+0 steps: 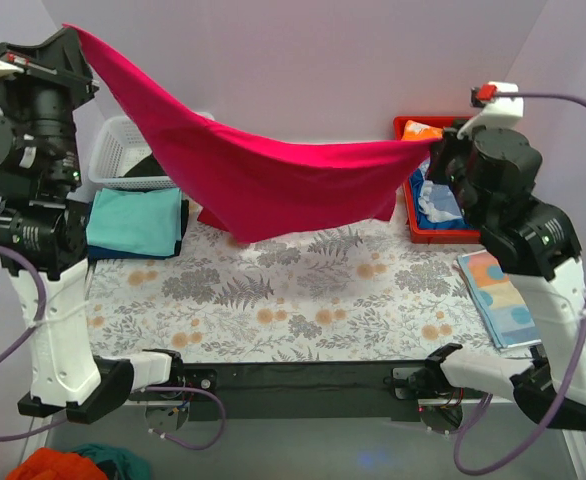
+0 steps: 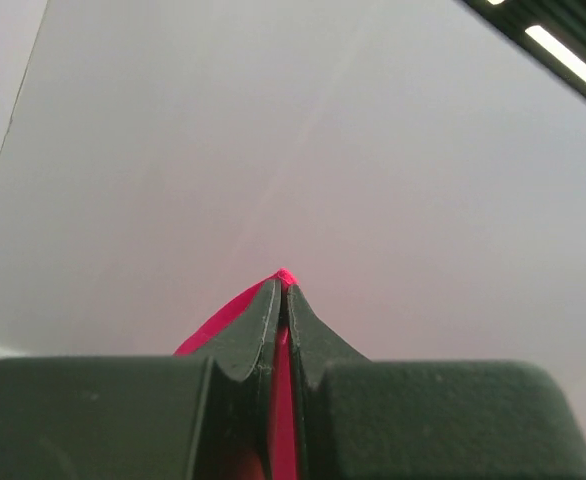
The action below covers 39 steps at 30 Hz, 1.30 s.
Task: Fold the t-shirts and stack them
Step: Flatten the tshirt out
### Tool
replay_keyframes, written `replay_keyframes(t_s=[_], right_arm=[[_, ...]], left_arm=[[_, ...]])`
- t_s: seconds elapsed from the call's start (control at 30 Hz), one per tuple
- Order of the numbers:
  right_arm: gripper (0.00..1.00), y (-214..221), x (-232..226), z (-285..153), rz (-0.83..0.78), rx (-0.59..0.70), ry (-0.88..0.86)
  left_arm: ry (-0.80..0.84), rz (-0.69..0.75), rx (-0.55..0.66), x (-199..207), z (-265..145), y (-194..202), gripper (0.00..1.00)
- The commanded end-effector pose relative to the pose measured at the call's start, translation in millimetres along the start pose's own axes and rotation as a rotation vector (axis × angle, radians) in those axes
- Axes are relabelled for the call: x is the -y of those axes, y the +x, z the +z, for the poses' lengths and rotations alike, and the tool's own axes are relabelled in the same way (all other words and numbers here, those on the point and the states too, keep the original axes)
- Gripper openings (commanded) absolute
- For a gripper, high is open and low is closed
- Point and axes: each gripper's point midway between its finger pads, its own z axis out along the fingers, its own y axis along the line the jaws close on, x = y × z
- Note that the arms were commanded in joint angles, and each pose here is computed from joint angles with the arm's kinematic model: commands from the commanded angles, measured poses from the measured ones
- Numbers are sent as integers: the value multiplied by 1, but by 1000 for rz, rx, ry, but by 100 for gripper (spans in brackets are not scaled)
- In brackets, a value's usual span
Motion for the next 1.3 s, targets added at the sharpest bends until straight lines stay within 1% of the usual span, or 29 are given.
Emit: replay_keyframes(t_s=[0.0, 0.03, 0.07, 0.1, 0.17, 0.27, 0.37, 0.5, 0.53, 0.6, 0.63, 0.7, 0.73, 0.77, 0.8, 0.83, 0.87, 0.9, 1.03, 1.27], right_arm=[[1, 18, 7, -21, 110, 12, -38], [1, 20, 13, -30, 139, 25, -35], [1, 32, 13, -28, 156, 9, -31], [1, 35, 15, -29, 167, 10, -30], [1, 33, 20, -35, 192, 33, -21], [1, 29, 20, -31, 179, 45, -7], [1, 17, 19, -18, 138, 57, 29], [1, 8, 9, 12, 74, 56, 69], [1, 1, 9, 17, 64, 73, 76], [1, 3, 5, 37, 41, 56, 82], [1, -7, 10, 43, 48, 72, 86], [1, -7, 11, 62, 38, 61, 93], [1, -14, 18, 70, 45, 71, 98], [1, -28, 20, 70, 59, 98, 94], [1, -31, 22, 80, 54, 96, 96], [1, -38, 27, 84, 57, 107, 96], [1, -55, 28, 81, 62, 144, 88], [1, -58, 28, 86, 57, 145, 85], [1, -80, 29, 80, 48, 193, 59], [1, -85, 30, 54, 53, 216, 19]], left_arm=[[127, -18, 139, 30, -28, -60, 0], [128, -11, 154, 31, -28, -65, 0], [133, -11, 176, 34, -31, -74, 0], [127, -8, 186, 33, -27, -75, 0], [125, -2, 204, 34, -25, -80, 0], [130, -3, 227, 36, -18, -82, 0], [111, -7, 204, 32, 0, -65, 0], [54, -5, 126, 15, 27, -19, 0], [26, 4, 92, 6, 38, 2, 0], [-3, 11, 66, -3, 50, 21, 0], [-14, 7, 60, -5, 56, 26, 0], [-55, 18, 26, -16, 74, 52, 0], [-52, 12, 39, -13, 78, 47, 0], [-68, 19, 17, -19, 90, 64, 0], [-72, 23, 12, -19, 95, 67, 0], [-71, 24, 13, -18, 99, 68, 0], [-66, 25, 20, -16, 106, 69, 0], [-64, 28, 21, -15, 108, 69, 0], [-45, 25, 42, -10, 108, 60, 0], [8, 10, 90, 7, 87, 23, 0]])
